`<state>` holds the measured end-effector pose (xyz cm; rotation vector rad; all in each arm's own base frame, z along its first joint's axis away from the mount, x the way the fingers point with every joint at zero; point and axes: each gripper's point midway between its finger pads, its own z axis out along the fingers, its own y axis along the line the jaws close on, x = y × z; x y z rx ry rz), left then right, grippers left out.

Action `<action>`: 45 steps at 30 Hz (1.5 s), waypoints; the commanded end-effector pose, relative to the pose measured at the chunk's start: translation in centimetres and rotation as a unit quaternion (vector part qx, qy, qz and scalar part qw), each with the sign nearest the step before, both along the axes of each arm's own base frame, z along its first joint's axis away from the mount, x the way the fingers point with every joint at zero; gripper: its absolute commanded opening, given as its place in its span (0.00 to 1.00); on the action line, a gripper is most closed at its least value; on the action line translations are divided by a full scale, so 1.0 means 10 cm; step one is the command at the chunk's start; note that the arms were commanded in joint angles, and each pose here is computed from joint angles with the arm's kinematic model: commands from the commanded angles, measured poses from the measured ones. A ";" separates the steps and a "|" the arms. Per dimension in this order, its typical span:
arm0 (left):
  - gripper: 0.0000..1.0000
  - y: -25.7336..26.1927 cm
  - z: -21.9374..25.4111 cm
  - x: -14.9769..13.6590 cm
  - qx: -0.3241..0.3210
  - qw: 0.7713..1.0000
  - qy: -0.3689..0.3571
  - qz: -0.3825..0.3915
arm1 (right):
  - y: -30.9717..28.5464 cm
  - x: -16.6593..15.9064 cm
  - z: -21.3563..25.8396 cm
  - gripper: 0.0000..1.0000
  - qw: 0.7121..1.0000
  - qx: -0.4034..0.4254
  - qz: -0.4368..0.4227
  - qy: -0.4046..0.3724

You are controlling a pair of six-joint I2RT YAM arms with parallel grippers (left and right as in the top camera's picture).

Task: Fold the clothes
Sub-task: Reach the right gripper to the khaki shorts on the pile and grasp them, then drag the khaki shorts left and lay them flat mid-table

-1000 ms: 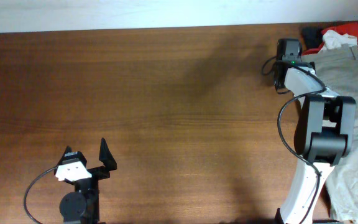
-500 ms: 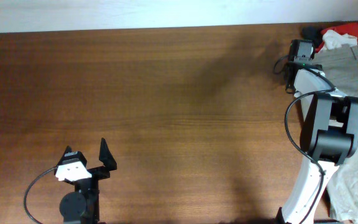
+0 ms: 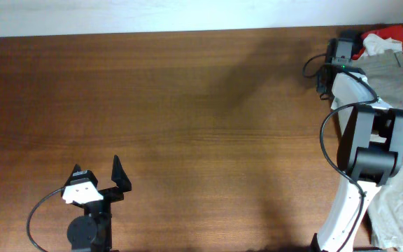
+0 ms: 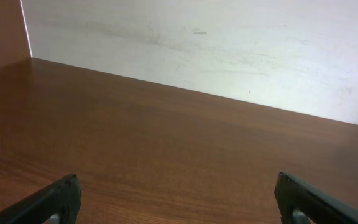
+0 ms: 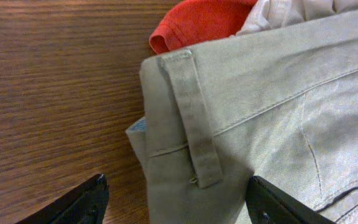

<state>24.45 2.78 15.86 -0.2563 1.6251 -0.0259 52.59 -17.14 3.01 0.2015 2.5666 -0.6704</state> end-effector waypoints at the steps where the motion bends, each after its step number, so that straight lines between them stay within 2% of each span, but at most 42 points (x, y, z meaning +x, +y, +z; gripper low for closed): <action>1: 0.99 0.01 -0.01 0.00 0.005 1.000 0.000 0.003 | -0.11 -0.04 -0.17 0.59 1.000 0.008 -0.012 0.012; 4: 0.99 0.01 -0.01 0.00 0.005 1.000 0.000 0.003 | -0.13 -0.03 -0.15 0.47 1.000 0.005 -0.013 0.008; 7: 0.99 0.01 -0.01 0.00 0.005 1.000 0.000 0.003 | -0.12 0.04 -0.09 0.43 1.000 0.001 -0.012 -0.004; 8: 0.99 0.01 -0.01 0.00 0.005 1.000 0.000 0.003 | -0.10 0.09 -0.04 0.31 1.000 0.000 -0.009 -0.010; 9: 0.99 0.01 -0.01 0.00 0.005 1.000 0.000 0.003 | -0.09 0.12 0.01 0.22 1.000 -0.001 -0.009 -0.016; 11: 0.99 0.01 -0.01 0.00 0.005 1.000 0.000 0.003 | -0.08 0.18 0.13 0.18 1.000 -0.003 -0.008 -0.023; 12: 0.99 0.01 -0.01 0.00 0.005 1.000 0.000 0.003 | -0.09 0.19 0.16 0.08 1.000 -0.003 -0.008 -0.022; 13: 0.99 0.01 -0.01 0.00 0.005 1.000 0.000 0.003 | -0.09 0.19 0.20 0.04 1.000 0.000 -0.011 -0.021; 18: 0.99 0.01 -0.01 0.00 0.005 1.000 0.000 0.003 | -0.09 0.20 0.47 0.04 0.998 0.019 -0.044 -0.039; 22: 0.99 0.01 -0.01 0.00 0.005 1.000 0.000 0.003 | 0.23 0.28 1.52 0.04 0.992 0.020 -0.027 -0.118; 23: 0.99 0.01 -0.01 0.00 0.005 1.000 0.000 0.003 | 0.57 0.36 1.96 0.04 0.987 0.020 0.005 -0.160; 27: 0.99 0.01 -0.01 0.00 0.005 1.000 0.000 0.003 | 1.65 0.49 2.70 0.04 0.966 0.038 0.101 -0.234; 28: 0.99 0.01 -0.01 0.00 0.005 1.000 0.000 0.003 | 2.17 0.51 2.72 0.04 0.955 0.071 0.158 -0.240; 29: 0.99 0.01 -0.01 0.00 0.005 1.000 0.000 0.003 | 3.08 0.45 2.60 0.04 0.923 0.159 0.272 -0.220; 30: 0.99 0.01 -0.01 0.00 0.005 1.000 0.000 0.003 | 3.50 0.38 2.52 0.04 0.905 0.203 0.311 -0.207; 32: 0.99 0.01 -0.01 0.00 0.005 1.000 0.000 0.003 | 4.37 0.19 2.28 0.04 0.870 0.344 0.302 -0.183; 33: 0.99 0.01 -0.01 0.00 0.005 1.000 0.000 0.003 | 4.84 0.06 2.24 0.04 0.836 0.402 0.334 -0.168; 34: 0.99 0.01 -0.01 0.00 0.005 1.000 0.000 0.003 | 5.24 -0.08 2.20 0.04 0.813 0.432 0.356 -0.159; 37: 0.99 0.01 -0.01 0.00 0.005 1.000 0.000 0.003 | 5.85 -0.45 2.21 0.04 0.787 0.450 0.396 -0.147; 38: 0.99 0.01 -0.01 0.00 0.005 1.000 0.000 0.003 | 5.97 -0.55 2.22 0.30 0.781 0.451 0.407 -0.143; 39: 0.99 0.01 -0.01 0.00 0.005 1.000 0.000 0.003 | 6.06 -0.65 2.21 0.80 0.777 0.453 0.415 -0.136; 40: 0.99 0.01 -0.01 0.00 0.005 1.000 0.000 0.003 | 6.06 -0.65 2.22 0.79 0.777 0.453 0.415 -0.137; 41: 0.99 0.01 -0.01 0.00 0.005 1.000 0.000 0.003 | 6.00 -0.60 2.25 0.84 0.779 0.452 0.412 -0.142; 42: 0.99 0.01 -0.01 0.00 0.005 1.000 0.000 0.003 | 5.93 -0.56 2.27 0.96 0.780 0.441 0.419 -0.147; 43: 0.99 0.01 -0.01 0.00 0.005 1.000 0.000 0.003 | 5.69 -0.44 2.27 0.99 0.796 0.414 0.415 -0.151; 45: 0.99 0.02 -0.01 0.00 0.005 1.000 0.000 0.004 | 4.82 -0.08 2.06 0.99 0.862 0.367 0.323 -0.135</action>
